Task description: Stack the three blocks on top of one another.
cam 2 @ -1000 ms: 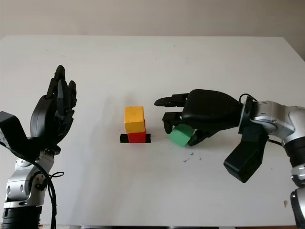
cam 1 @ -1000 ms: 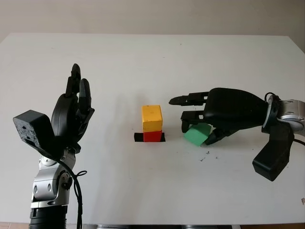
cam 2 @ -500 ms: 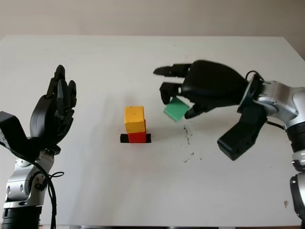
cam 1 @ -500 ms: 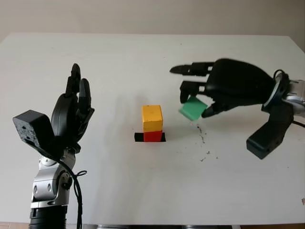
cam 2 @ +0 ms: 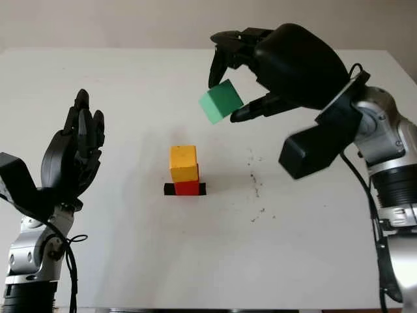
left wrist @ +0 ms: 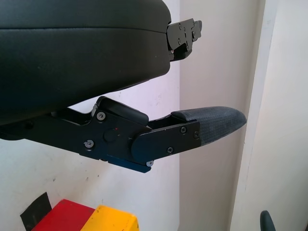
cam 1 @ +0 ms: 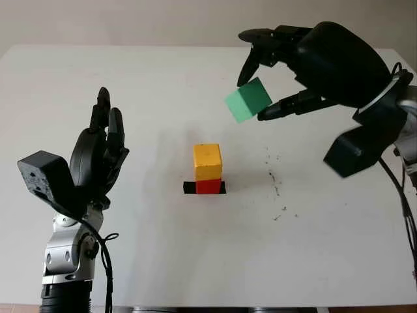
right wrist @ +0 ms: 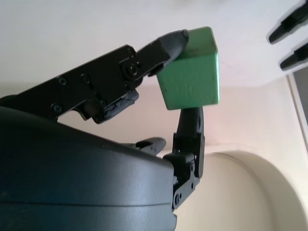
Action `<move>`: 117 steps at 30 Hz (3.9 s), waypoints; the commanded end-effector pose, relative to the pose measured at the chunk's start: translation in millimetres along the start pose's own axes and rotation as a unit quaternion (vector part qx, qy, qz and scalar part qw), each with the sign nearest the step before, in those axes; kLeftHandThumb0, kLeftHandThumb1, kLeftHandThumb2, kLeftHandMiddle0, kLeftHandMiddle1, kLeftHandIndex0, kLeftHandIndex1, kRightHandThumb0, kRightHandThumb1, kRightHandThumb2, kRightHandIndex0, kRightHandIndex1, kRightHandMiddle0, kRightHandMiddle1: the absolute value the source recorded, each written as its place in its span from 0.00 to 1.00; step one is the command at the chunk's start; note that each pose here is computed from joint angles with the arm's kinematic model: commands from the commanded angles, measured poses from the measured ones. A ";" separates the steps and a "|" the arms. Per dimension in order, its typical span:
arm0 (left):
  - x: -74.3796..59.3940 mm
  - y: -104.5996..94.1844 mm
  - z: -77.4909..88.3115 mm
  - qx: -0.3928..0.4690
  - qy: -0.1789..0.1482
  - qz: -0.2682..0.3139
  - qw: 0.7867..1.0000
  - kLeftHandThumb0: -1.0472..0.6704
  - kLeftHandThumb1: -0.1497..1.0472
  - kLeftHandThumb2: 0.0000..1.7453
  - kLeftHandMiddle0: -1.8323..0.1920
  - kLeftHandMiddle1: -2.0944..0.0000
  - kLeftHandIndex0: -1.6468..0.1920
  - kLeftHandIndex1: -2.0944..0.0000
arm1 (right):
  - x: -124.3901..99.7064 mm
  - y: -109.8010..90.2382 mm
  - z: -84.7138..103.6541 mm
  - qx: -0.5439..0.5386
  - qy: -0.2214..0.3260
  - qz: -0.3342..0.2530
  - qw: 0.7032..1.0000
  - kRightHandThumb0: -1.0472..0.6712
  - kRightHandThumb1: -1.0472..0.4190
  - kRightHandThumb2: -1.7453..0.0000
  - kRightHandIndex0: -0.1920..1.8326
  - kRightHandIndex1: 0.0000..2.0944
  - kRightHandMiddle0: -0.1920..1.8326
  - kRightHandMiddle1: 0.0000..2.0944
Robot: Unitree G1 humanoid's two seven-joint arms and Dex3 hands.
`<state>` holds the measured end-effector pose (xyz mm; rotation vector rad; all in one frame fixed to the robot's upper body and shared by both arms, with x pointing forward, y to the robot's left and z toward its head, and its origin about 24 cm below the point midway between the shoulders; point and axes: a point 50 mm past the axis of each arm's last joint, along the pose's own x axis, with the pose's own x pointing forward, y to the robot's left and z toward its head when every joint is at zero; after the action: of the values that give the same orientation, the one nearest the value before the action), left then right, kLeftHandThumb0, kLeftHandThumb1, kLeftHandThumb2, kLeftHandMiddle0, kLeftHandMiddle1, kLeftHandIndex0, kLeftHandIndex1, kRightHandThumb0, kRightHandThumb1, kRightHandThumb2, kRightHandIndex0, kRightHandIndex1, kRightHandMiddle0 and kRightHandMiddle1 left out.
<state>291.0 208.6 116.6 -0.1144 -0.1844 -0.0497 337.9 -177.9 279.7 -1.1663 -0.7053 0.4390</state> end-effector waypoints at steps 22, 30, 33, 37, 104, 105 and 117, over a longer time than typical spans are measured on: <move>-2.6 -2.1 -0.7 -0.004 -0.005 0.004 1.000 0.18 1.00 0.37 1.00 1.00 1.00 1.00 | 22.7 7.1 35.1 0.261 0.149 0.112 0.947 0.35 0.05 0.97 0.26 0.01 0.21 0.80; -2.6 -3.0 -1.2 -0.003 -0.004 0.004 1.000 0.18 1.00 0.37 1.00 1.00 1.00 1.00 | 10.4 28.4 45.5 0.287 0.166 0.111 0.937 0.34 0.03 0.97 0.25 0.01 0.19 0.84; -2.4 -2.8 -1.6 -0.002 -0.004 0.002 1.000 0.18 1.00 0.37 1.00 1.00 1.00 1.00 | 6.8 35.4 46.4 0.284 0.169 0.119 0.936 0.34 0.03 0.97 0.25 0.01 0.18 0.84; -1.9 -4.1 -1.0 -0.006 -0.005 0.006 1.000 0.18 1.00 0.37 1.00 1.00 1.00 1.00 | 7.0 43.6 46.6 0.284 0.175 0.120 0.935 0.33 0.03 0.97 0.25 0.02 0.18 0.85; -3.3 -0.9 1.0 0.002 -0.005 0.005 1.000 0.18 1.00 0.36 1.00 1.00 1.00 1.00 | -5.4 101.3 32.6 0.419 0.214 0.110 0.875 0.32 0.04 0.97 0.25 0.02 0.20 0.80; -3.3 -0.8 0.9 -0.001 -0.005 0.005 1.000 0.18 1.00 0.36 1.00 1.00 1.00 1.00 | -5.4 101.7 32.6 0.420 0.215 0.110 0.875 0.32 0.04 0.97 0.25 0.02 0.20 0.81; -3.8 -0.2 0.7 0.003 -0.004 0.006 1.000 0.18 1.00 0.36 1.00 1.00 1.00 1.00 | -6.8 103.2 29.8 0.416 0.219 0.106 0.876 0.31 0.04 0.97 0.24 0.02 0.18 0.82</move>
<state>290.8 205.1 114.1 -0.1308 -0.1765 -0.0426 316.5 -124.5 187.7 -0.4705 0.0493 0.5692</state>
